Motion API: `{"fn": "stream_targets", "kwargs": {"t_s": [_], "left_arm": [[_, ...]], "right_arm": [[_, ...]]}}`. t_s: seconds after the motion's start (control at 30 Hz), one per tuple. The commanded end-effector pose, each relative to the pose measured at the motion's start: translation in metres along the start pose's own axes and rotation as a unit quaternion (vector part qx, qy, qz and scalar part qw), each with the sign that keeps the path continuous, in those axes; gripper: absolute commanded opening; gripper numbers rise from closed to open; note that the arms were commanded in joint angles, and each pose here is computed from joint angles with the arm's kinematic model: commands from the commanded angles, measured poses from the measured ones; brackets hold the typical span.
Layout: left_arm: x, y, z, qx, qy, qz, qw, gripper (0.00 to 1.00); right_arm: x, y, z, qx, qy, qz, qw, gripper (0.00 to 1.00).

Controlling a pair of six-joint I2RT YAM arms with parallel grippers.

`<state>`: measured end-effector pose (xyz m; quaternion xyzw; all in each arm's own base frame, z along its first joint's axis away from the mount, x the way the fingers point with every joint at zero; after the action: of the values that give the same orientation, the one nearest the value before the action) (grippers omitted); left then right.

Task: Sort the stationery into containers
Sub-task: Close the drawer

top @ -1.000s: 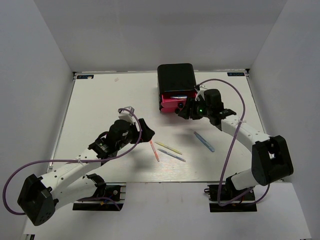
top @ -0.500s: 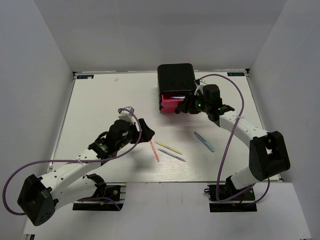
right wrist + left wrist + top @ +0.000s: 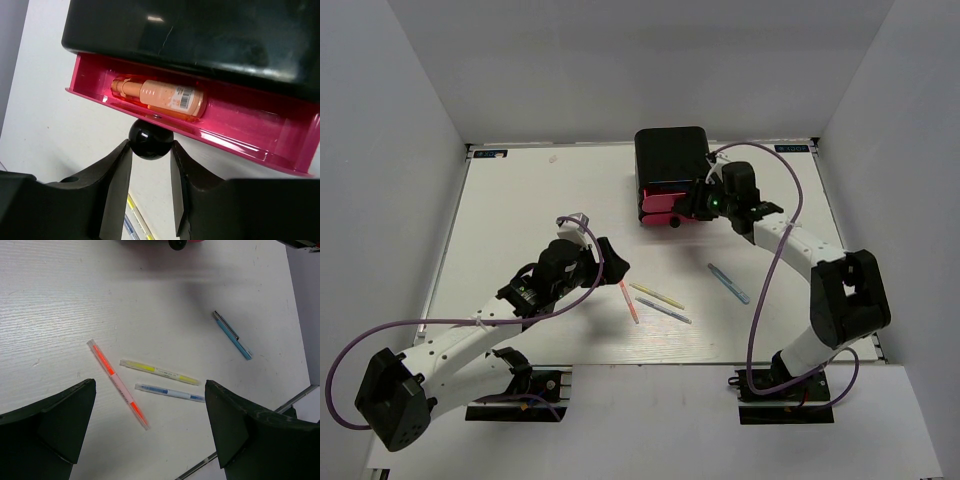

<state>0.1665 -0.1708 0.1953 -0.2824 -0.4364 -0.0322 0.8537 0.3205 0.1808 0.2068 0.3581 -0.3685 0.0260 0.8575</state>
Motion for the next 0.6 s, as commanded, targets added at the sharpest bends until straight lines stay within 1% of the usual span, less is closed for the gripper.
{"fn": "stream_targets", "kwargs": {"t_s": [0.0, 0.2, 0.57], "left_arm": [[0.0, -0.003, 0.001, -0.011, -0.004, 0.003, 1.0, 0.99], [0.001, -0.004, -0.002, -0.009, -0.001, 0.007, 1.0, 0.99], [0.005, -0.011, -0.007, -0.025, -0.008, 0.02, 0.999, 0.99]], "right_arm": [[0.034, 0.017, -0.001, 0.028, -0.057, 0.031, 0.998, 0.27], [0.047, 0.018, -0.01, 0.025, -0.067, 0.044, 0.996, 0.26], [0.054, 0.01, -0.021, 0.013, -0.077, 0.058, 0.995, 0.26]]}}
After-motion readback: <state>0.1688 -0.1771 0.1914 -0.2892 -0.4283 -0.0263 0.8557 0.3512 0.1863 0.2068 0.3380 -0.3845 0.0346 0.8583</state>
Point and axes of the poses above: each gripper's point midway between its finger pads, its own z axis back along the fingers, its own y axis along the line the jaws close on, x = y × z, the point moved 10 cm from there along z, back along the fingers, and after that the axes turned 6 degrees about -z, right-handed, at the moved point
